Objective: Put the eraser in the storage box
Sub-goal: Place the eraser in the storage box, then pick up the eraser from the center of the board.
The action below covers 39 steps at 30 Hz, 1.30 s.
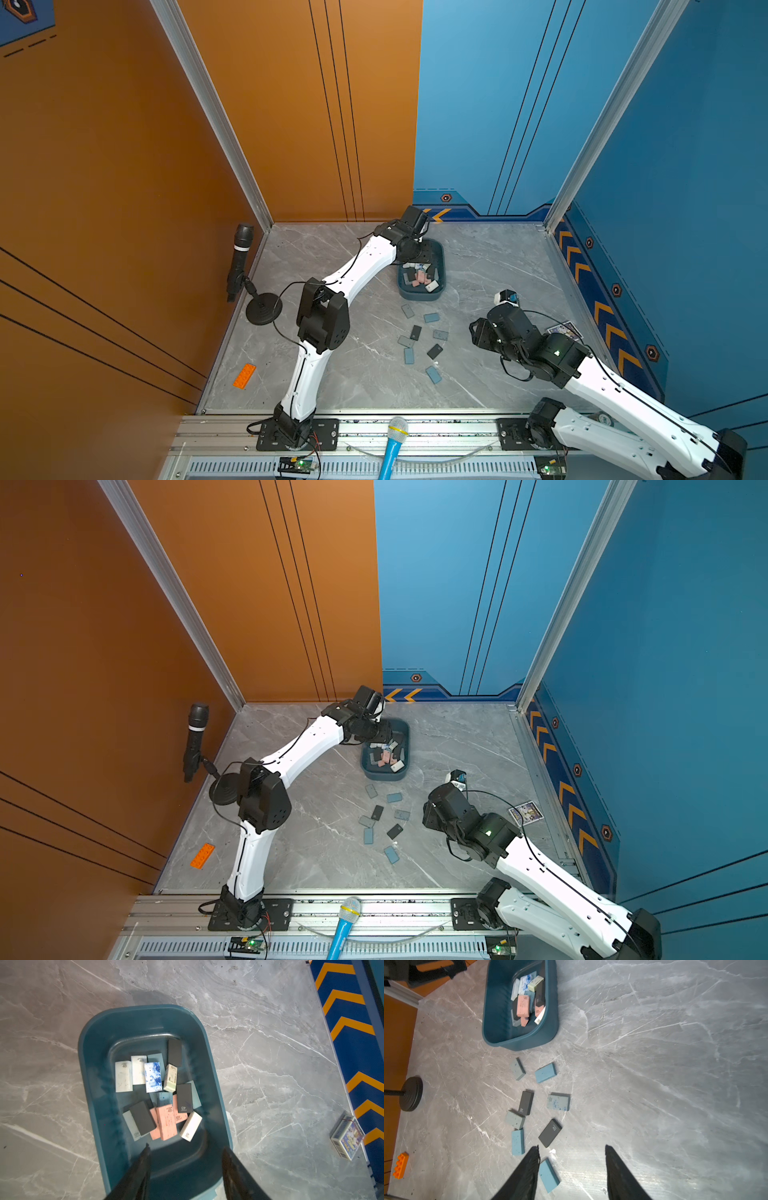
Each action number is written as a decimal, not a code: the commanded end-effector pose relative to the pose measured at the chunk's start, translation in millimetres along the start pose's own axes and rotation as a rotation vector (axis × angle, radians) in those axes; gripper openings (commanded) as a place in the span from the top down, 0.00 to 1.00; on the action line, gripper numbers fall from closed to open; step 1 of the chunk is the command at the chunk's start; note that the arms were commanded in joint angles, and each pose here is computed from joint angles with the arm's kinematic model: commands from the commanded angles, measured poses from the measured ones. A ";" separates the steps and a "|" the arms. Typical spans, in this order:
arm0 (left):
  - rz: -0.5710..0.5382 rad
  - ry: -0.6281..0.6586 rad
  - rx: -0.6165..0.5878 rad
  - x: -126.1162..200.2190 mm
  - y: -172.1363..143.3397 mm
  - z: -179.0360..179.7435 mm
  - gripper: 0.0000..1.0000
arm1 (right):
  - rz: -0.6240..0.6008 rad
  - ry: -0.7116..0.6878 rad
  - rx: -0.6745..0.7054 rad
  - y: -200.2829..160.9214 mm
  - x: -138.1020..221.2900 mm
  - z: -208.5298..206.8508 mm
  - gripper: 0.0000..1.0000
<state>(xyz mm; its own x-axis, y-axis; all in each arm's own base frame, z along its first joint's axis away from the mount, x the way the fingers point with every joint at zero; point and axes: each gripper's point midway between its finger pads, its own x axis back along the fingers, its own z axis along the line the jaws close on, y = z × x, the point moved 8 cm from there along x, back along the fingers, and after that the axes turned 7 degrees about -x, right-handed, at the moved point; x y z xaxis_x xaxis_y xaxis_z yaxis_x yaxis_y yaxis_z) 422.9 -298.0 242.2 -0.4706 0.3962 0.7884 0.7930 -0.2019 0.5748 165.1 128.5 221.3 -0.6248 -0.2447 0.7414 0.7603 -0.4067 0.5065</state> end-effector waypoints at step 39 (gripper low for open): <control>-0.093 0.143 0.052 155.0 -154.4 25.8 0.46 | 0.336 -0.206 0.466 -132.6 -68.6 34.4 0.27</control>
<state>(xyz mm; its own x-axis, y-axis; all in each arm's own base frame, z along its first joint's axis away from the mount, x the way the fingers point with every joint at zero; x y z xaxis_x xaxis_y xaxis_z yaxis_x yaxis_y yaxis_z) 246.4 -192.6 273.6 -0.5883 0.3295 0.7385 0.7486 -0.1234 0.6514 114.8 230.7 118.5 -0.3402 -0.1291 0.9315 0.9347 0.0620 0.3499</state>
